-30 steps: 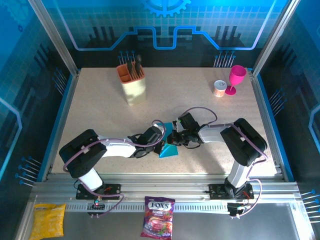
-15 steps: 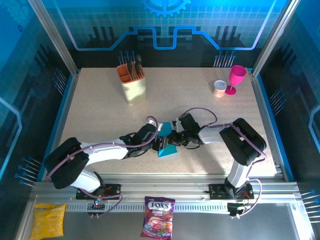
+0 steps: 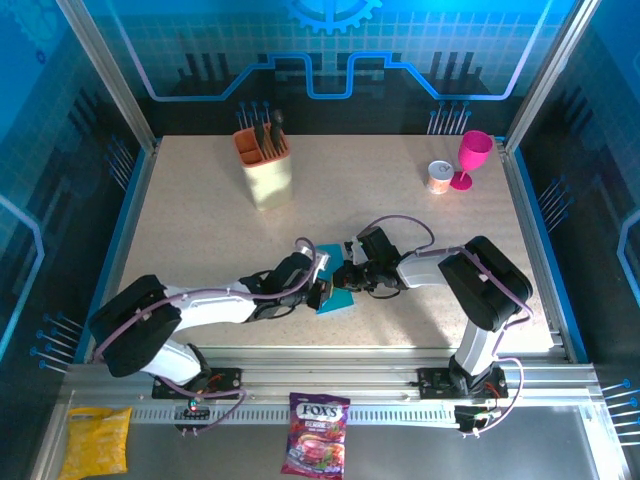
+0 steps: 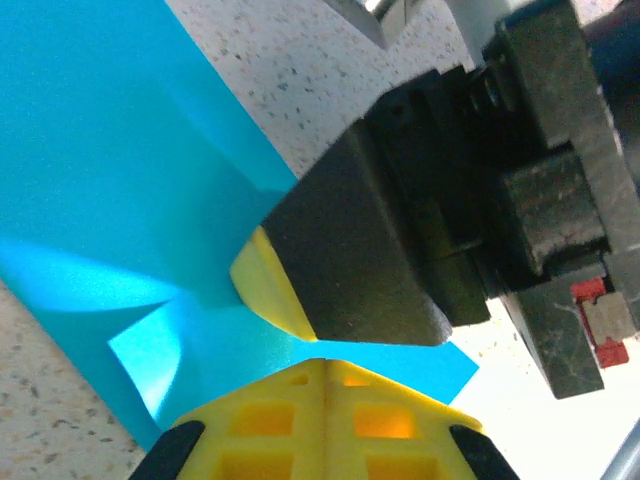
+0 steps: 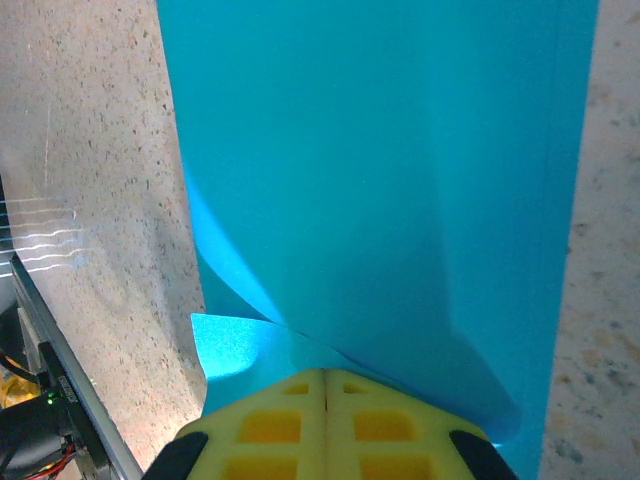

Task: Fold a paper plane with a square sheet of paper (pick it up from the middle)

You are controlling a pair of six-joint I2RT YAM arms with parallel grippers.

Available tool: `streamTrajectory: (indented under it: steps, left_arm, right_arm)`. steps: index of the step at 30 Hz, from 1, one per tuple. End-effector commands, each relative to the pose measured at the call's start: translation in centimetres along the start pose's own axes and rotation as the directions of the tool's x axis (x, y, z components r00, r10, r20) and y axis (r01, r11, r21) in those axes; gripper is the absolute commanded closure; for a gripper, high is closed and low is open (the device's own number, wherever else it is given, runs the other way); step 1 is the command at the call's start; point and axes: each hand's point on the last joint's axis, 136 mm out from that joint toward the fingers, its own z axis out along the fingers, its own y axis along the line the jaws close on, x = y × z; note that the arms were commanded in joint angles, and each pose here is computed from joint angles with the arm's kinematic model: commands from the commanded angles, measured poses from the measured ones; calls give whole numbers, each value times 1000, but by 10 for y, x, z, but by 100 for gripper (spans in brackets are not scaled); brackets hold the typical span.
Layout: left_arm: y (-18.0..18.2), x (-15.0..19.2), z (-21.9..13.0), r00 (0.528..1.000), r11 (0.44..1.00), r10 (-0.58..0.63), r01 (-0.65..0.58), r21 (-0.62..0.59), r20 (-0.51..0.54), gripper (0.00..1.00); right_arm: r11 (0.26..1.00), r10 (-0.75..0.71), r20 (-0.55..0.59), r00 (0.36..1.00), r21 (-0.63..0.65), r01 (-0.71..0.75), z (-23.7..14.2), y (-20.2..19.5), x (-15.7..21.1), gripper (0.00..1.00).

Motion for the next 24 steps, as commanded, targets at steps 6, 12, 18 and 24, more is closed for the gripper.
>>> streamTrajectory:
  steps: [6, 12, 18, 24]
  left_arm:
    - [0, 23, 15, 998, 1000, 8, -7, 17, -62, 100]
    - [10, 41, 20, 994, 1000, 10, -12, -14, -105, 100]
    - [21, 56, 23, 991, 999, 10, -17, -50, -136, 100]
    - [27, 68, 27, 986, 997, 8, -20, -71, -165, 100]
  right_arm:
    - [995, 57, -50, 997, 79, -53, 5, -28, 22, 100]
    - [996, 55, -48, 997, 78, -51, 3, -28, 23, 100]
    - [996, 55, -46, 997, 75, -51, 1, -26, 23, 100]
    - [998, 43, -32, 999, 51, -41, -5, -16, 17, 100]
